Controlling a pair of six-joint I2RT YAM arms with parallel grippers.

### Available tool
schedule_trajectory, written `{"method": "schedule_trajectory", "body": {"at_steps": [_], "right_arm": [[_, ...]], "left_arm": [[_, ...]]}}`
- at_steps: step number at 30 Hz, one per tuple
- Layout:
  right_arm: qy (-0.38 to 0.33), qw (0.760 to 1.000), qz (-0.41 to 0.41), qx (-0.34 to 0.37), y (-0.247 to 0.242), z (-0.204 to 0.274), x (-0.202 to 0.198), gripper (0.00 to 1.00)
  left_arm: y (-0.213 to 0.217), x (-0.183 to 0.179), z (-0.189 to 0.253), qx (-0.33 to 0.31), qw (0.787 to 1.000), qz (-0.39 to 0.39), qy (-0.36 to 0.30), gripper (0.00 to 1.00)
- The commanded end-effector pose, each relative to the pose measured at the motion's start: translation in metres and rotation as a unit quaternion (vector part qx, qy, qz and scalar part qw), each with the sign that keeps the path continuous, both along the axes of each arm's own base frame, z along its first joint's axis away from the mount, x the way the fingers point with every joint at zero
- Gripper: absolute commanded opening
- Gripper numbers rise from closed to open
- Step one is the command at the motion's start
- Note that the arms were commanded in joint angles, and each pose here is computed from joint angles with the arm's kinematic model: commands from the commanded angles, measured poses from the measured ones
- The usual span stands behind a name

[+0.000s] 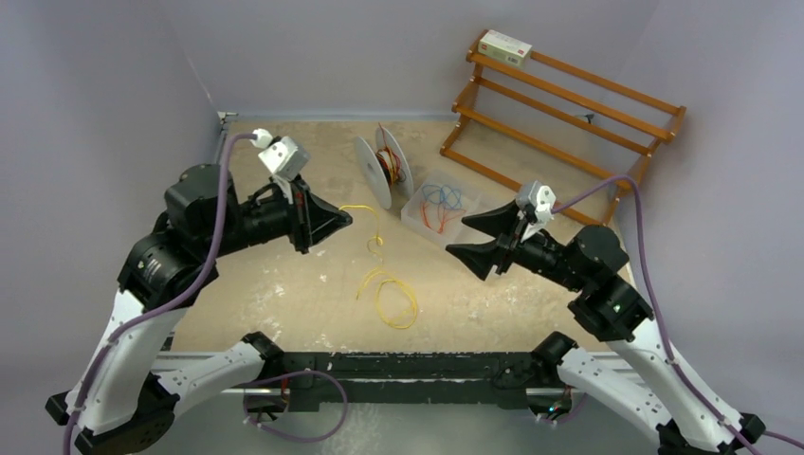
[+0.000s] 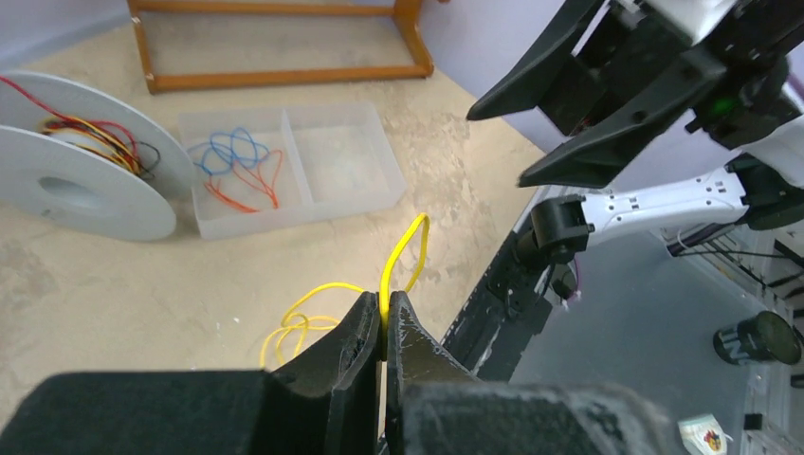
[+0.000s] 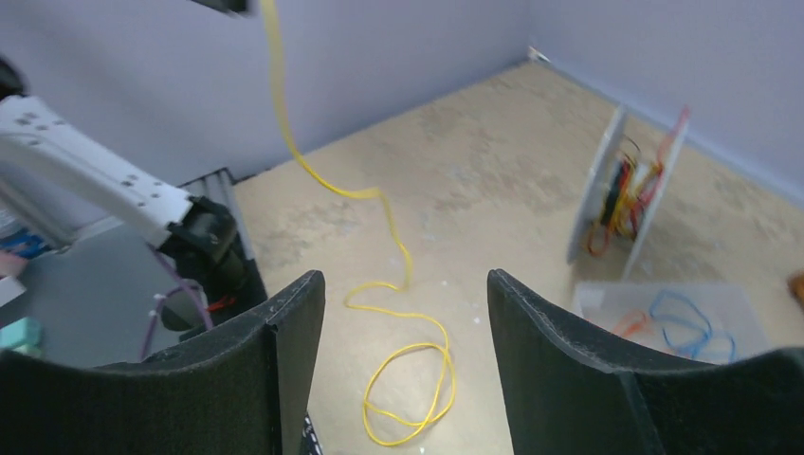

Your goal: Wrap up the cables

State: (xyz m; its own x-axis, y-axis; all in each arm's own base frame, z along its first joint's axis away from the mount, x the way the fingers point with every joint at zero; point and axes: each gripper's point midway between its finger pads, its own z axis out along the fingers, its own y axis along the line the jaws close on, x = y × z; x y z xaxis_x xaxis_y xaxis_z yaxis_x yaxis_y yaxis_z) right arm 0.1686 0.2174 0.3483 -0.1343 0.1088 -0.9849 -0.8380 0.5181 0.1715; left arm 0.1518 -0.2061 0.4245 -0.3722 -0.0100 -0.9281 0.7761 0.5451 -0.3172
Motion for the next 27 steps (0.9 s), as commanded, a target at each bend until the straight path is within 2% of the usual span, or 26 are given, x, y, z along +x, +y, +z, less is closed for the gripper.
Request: {"method": "schedule_trajectory", "body": {"at_steps": [1, 8, 14, 20, 27], "right_arm": [[-0.093, 0.988, 0.119, 0.029, 0.020, 0.055, -0.031, 0.66], [-0.103, 0.974, 0.194, 0.047, 0.047, 0.074, -0.032, 0.64], [-0.078, 0.969, 0.221, 0.075, 0.068, 0.073, -0.019, 0.60], [-0.063, 0.956, 0.269, 0.102, 0.083, 0.073, -0.022, 0.55], [-0.037, 0.949, 0.296, 0.098, 0.108, 0.057, -0.021, 0.53]], "left_arm": [[-0.012, -0.004, 0.000, -0.014, 0.999, -0.035, 0.005, 0.00], [-0.017, -0.006, -0.007, -0.014, 0.999, -0.049, 0.013, 0.00], [-0.020, -0.007, -0.008, -0.019, 0.998, -0.060, 0.014, 0.00], [-0.022, -0.007, -0.011, -0.013, 0.998, -0.068, 0.015, 0.00], [-0.025, -0.006, -0.012, -0.012, 0.997, -0.073, 0.014, 0.00]]}}
